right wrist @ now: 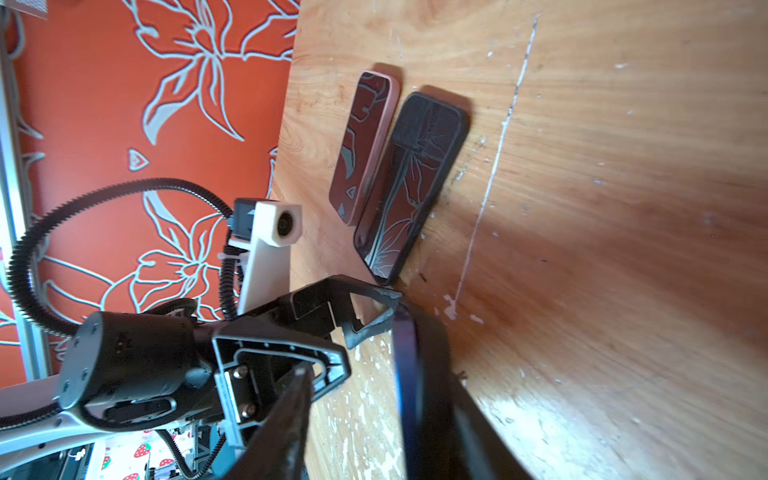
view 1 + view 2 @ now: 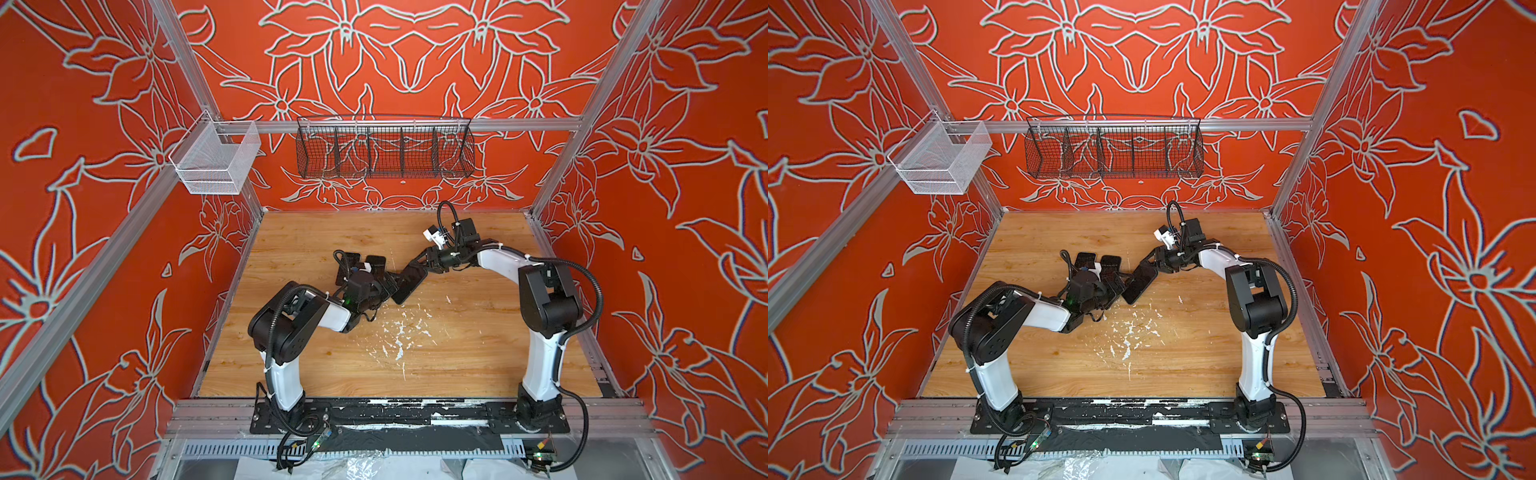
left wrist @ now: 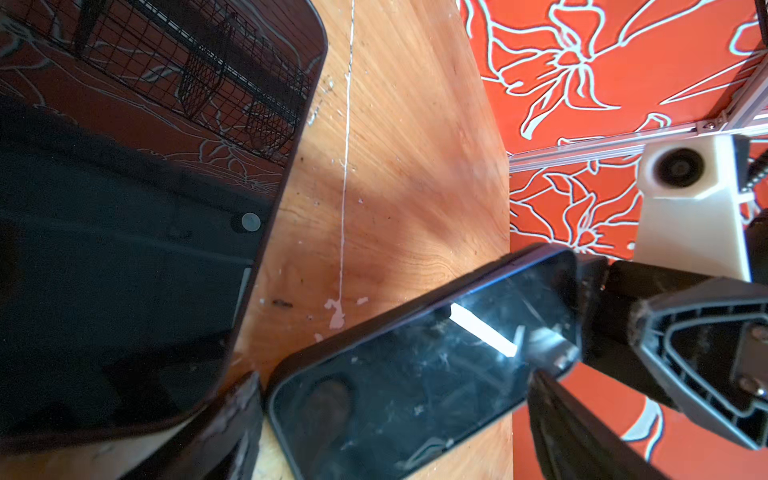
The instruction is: Put the phone into the phone case
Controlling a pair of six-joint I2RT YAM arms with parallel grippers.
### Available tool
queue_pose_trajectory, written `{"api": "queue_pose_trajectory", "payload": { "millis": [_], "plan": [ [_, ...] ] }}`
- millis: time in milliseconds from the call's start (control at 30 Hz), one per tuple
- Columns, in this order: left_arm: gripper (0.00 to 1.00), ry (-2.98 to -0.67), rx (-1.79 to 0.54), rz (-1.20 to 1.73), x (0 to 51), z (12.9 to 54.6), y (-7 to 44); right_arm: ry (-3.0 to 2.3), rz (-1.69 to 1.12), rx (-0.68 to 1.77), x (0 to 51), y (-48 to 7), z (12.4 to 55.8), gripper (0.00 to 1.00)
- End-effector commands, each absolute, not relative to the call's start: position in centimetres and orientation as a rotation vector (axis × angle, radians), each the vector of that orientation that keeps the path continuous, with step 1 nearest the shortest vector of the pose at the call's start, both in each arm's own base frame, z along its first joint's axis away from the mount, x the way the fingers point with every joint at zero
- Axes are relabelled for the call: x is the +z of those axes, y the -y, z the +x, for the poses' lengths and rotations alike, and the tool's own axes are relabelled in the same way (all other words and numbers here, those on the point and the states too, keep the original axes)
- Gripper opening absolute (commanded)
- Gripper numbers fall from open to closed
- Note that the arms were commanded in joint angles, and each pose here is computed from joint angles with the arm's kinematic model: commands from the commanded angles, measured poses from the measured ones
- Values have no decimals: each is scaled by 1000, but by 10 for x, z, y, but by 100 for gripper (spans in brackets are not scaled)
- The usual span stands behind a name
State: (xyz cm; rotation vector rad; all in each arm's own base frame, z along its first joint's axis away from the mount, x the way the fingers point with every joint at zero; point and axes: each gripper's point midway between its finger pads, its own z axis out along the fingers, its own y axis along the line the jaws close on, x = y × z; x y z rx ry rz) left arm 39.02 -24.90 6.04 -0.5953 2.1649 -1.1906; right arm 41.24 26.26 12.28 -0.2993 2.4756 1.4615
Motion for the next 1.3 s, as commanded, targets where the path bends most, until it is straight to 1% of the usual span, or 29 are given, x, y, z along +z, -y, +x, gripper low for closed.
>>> {"api": "queue_pose_trajectory", "payload": {
  "millis": [0, 100, 267, 433, 600, 767, 933, 1033, 1100, 1200, 1267],
  "plan": [
    [97, -2310, -1110, -651, 18, 369, 243, -2452, -339, 1489, 132, -265, 402, 44],
    [97, -2304, -1115, -651, 21, 369, 243, -2465, -336, 1461, 129, -263, 401, 36],
    [97, -2303, -1113, -650, 20, 368, 242, -2486, -345, 1418, 125, -264, 400, 30],
    [97, -2285, -1126, -644, 24, 367, 242, -2484, -349, 1353, 128, -262, 403, 15],
    [97, -2251, -1088, -554, 46, 371, 239, -2471, -370, 1269, 138, -255, 402, 1],
    [97, -2194, -1068, -403, 87, 374, 238, -2423, -418, 1288, 160, -256, 395, 0],
    [97, -2111, -1102, -168, 156, 373, 233, -2312, -514, 1452, 206, -264, 373, 0],
    [97, -2064, -1195, 59, 206, 360, 231, -2257, -582, 1533, 230, -266, 354, 0],
    [97, -2031, -1299, 195, 233, 347, 230, -2217, -630, 1583, 246, -266, 340, 0],
    [97, -2026, -1420, 354, 255, 328, 233, -2151, -689, 1639, 265, -266, 322, 0],
    [97, -2044, -1456, 448, 258, 318, 238, -2107, -721, 1686, 275, -266, 312, 0]
  ]
}}
